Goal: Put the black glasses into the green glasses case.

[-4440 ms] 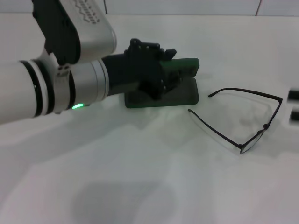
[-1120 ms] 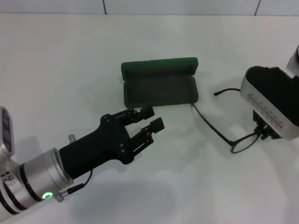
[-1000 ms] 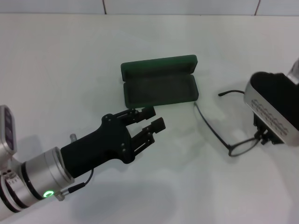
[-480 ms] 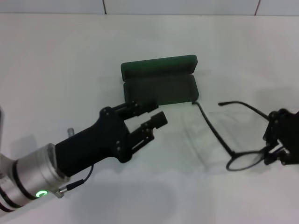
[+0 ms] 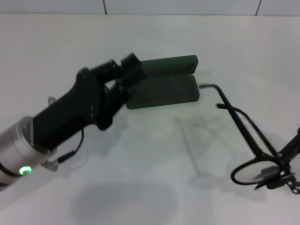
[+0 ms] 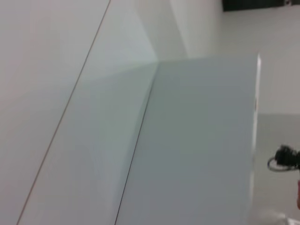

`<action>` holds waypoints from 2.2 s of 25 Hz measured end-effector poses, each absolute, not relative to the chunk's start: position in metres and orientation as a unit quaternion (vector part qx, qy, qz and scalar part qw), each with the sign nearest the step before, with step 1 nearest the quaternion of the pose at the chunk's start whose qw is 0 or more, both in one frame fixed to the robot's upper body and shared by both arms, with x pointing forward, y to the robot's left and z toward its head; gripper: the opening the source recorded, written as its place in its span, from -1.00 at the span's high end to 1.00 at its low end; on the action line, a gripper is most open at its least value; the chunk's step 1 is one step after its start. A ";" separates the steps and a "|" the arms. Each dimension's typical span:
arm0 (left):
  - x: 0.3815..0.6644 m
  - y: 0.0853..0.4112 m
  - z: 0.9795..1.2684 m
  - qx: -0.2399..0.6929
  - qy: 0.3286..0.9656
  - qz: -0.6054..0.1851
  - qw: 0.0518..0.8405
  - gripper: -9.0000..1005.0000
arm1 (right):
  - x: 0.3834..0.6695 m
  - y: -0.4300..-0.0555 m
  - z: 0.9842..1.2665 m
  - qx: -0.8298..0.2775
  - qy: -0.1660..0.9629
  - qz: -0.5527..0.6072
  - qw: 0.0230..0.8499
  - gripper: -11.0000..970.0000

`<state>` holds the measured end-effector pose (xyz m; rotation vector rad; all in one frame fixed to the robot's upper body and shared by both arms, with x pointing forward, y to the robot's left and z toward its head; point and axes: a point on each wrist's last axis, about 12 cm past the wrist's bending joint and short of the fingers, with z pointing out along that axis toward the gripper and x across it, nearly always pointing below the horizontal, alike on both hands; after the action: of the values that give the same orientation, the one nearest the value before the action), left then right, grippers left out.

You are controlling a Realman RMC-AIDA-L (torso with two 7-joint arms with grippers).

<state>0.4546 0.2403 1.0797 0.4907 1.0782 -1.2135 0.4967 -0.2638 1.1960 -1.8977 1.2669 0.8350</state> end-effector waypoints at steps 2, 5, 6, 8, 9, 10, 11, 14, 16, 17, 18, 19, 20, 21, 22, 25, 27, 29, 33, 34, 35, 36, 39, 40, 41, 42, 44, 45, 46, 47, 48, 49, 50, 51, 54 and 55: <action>0.461 0.242 1.085 0.215 0.472 -0.541 0.662 0.53 | 0.488 -0.269 1.192 -0.700 0.474 0.357 0.396 0.74; 0.470 0.243 1.092 0.225 0.463 -0.547 0.660 0.67 | 0.485 -0.272 1.188 -0.656 0.459 0.392 0.453 0.75; 0.472 0.242 1.094 0.229 0.459 -0.550 0.660 0.69 | 0.485 -0.272 1.186 -0.639 0.453 0.404 0.472 0.75; 0.478 0.239 1.100 0.238 0.447 -0.560 0.656 0.74 | 0.484 -0.274 1.182 -0.619 0.444 0.420 0.493 0.75; 0.480 0.238 1.102 0.242 0.444 -0.563 0.654 0.76 | 0.484 -0.274 1.178 -0.608 0.441 0.428 0.502 0.75; 0.484 0.235 1.105 0.249 0.439 -0.568 0.650 0.78 | 0.485 -0.274 1.175 -0.600 0.442 0.434 0.506 0.75; 0.486 0.233 1.107 0.254 0.434 -0.571 0.648 0.81 | 0.486 -0.274 1.173 -0.595 0.444 0.438 0.507 0.75; 0.489 0.227 1.112 0.264 0.419 -0.579 0.648 0.87 | 0.495 -0.269 1.166 -0.581 0.454 0.449 0.505 0.75; 0.489 0.221 1.114 0.268 0.409 -0.583 0.649 0.90 | 0.502 -0.264 1.159 -0.572 0.459 0.457 0.503 0.75; 0.490 0.218 1.114 0.271 0.407 -0.584 0.648 0.90 | 0.506 -0.261 1.156 -0.569 0.460 0.462 0.500 0.75; 0.489 0.216 1.114 0.274 0.406 -0.585 0.647 0.90 | 0.509 -0.257 1.155 -0.570 0.460 0.468 0.495 0.75; 0.490 0.212 1.114 0.281 0.403 -0.586 0.645 0.90 | 0.513 -0.253 1.153 -0.570 0.461 0.473 0.488 0.75; 0.490 0.210 1.114 0.287 0.402 -0.587 0.642 0.90 | 0.516 -0.249 1.153 -0.573 0.461 0.478 0.481 0.75; 0.490 0.208 1.114 0.292 0.401 -0.588 0.639 0.90 | 0.519 -0.245 1.152 -0.576 0.462 0.479 0.474 0.75; 0.491 0.206 1.114 0.299 0.401 -0.590 0.634 0.90 | 0.521 -0.241 1.151 -0.580 0.463 0.482 0.466 0.75; 0.492 0.201 1.113 0.309 0.405 -0.593 0.623 0.90 | 0.523 -0.231 1.148 -0.589 0.462 0.488 0.448 0.75; 0.492 0.200 1.111 0.308 0.413 -0.592 0.620 0.89 | 0.524 -0.226 1.147 -0.593 0.461 0.494 0.437 0.75; 0.492 0.200 1.108 0.303 0.421 -0.589 0.619 0.89 | 0.523 -0.223 1.145 -0.596 0.461 0.497 0.430 0.75; 0.493 0.201 1.104 0.294 0.433 -0.586 0.618 0.89 | 0.520 -0.218 1.143 -0.603 0.456 0.505 0.417 0.75; 0.493 0.201 1.104 0.294 0.435 -0.585 0.618 0.89 | 0.520 -0.218 1.143 -0.604 0.455 0.506 0.416 0.75; 0.493 0.201 1.103 0.294 0.437 -0.585 0.617 0.89 | 0.519 -0.217 1.143 -0.604 0.454 0.507 0.414 0.75; 0.493 0.201 1.103 0.294 0.440 -0.585 0.615 0.89 | 0.519 -0.217 1.142 -0.604 0.454 0.508 0.414 0.75; 0.492 0.200 1.098 0.294 0.452 -0.583 0.607 0.89 | 0.518 -0.217 1.143 -0.604 0.451 0.512 0.413 0.75; 0.492 0.199 1.097 0.298 0.456 -0.583 0.603 0.89 | 0.518 -0.217 1.143 -0.604 0.450 0.512 0.413 0.75; 0.492 0.198 1.096 0.303 0.459 -0.584 0.597 0.89 | 0.518 -0.217 1.143 -0.604 0.449 0.512 0.413 0.75; 0.492 0.196 1.095 0.310 0.462 -0.585 0.591 0.89 | 0.518 -0.217 1.144 -0.604 0.448 0.513 0.414 0.75; 0.492 0.194 1.095 0.318 0.463 -0.586 0.585 0.89 | 0.518 -0.217 1.145 -0.604 0.446 0.514 0.416 0.75; 0.492 0.193 1.094 0.327 0.464 -0.587 0.577 0.89 | 0.518 -0.217 1.145 -0.604 0.445 0.515 0.416 0.75; 0.492 0.192 1.094 0.331 0.464 -0.588 0.574 0.89 | 0.518 -0.217 1.145 -0.604 0.444 0.515 0.416 0.75; 0.492 0.192 1.094 0.331 0.464 -0.588 0.574 0.89 | 0.518 -0.217 1.145 -0.603 0.444 0.516 0.416 0.75; 0.492 0.192 1.095 0.333 0.464 -0.589 0.572 0.89 | 0.518 -0.217 1.145 -0.602 0.445 0.516 0.416 0.75; 0.492 0.192 1.095 0.335 0.463 -0.589 0.571 0.89 | 0.518 -0.217 1.145 -0.602 0.445 0.516 0.417 0.75; 0.492 0.192 1.095 0.339 0.462 -0.591 0.568 0.89 | 0.518 -0.218 1.145 -0.601 0.446 0.515 0.417 0.75; 0.492 0.191 1.096 0.342 0.461 -0.592 0.566 0.89 | 0.518 -0.218 1.145 -0.601 0.446 0.515 0.417 0.75; 0.493 0.189 1.097 0.356 0.457 -0.596 0.556 0.89 | 0.518 -0.219 1.145 -0.600 0.447 0.515 0.418 0.75; 0.493 0.188 1.098 0.361 0.455 -0.598 0.552 0.89 | 0.517 -0.219 1.144 -0.600 0.447 0.515 0.418 0.75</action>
<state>0.4931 0.1876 1.0978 0.8539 1.0764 -1.4135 0.5175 -0.2192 1.1445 -1.5047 1.1224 1.2914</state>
